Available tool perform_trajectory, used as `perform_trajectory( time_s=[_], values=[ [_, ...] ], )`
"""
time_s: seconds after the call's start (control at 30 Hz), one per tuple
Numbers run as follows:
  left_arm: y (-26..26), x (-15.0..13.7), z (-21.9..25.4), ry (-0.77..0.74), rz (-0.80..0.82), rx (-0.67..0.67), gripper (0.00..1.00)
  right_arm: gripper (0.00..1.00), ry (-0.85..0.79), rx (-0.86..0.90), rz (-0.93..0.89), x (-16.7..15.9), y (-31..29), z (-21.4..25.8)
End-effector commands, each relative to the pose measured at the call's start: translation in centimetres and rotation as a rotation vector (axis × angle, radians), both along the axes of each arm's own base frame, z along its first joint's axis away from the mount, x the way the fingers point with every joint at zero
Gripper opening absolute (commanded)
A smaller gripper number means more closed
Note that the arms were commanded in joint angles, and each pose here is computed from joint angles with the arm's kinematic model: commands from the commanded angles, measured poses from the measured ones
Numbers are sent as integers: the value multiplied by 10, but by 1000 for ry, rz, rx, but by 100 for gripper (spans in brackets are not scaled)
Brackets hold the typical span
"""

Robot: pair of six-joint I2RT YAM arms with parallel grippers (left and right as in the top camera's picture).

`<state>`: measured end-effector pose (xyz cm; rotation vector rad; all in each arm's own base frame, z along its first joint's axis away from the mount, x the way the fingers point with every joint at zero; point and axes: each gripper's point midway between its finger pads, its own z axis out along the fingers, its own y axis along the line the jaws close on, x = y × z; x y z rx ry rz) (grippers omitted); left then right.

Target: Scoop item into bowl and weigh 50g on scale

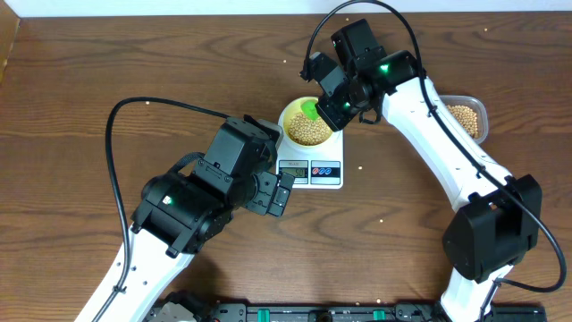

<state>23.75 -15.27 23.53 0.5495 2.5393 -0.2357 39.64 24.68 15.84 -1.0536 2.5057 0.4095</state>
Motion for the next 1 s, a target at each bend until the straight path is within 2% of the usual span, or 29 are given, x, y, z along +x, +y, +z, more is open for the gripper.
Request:
perform_trajectory(
  time_s=[0.0, 0.53, 0.77, 0.97],
  values=[
    [-2, 2, 6, -13, -9, -9, 97, 1, 47, 76, -110, 7, 5, 7],
    [-2, 2, 6, -13, -9, -9, 97, 1, 364, 414, -472, 26, -42, 23],
    [-2, 2, 6, -13, -9, -9, 97, 1, 401, 527, -533, 39, -73, 36],
    [-2, 2, 6, -13, -9, -8, 97, 1, 336, 538, -636, 51, -117, 50]
  ],
)
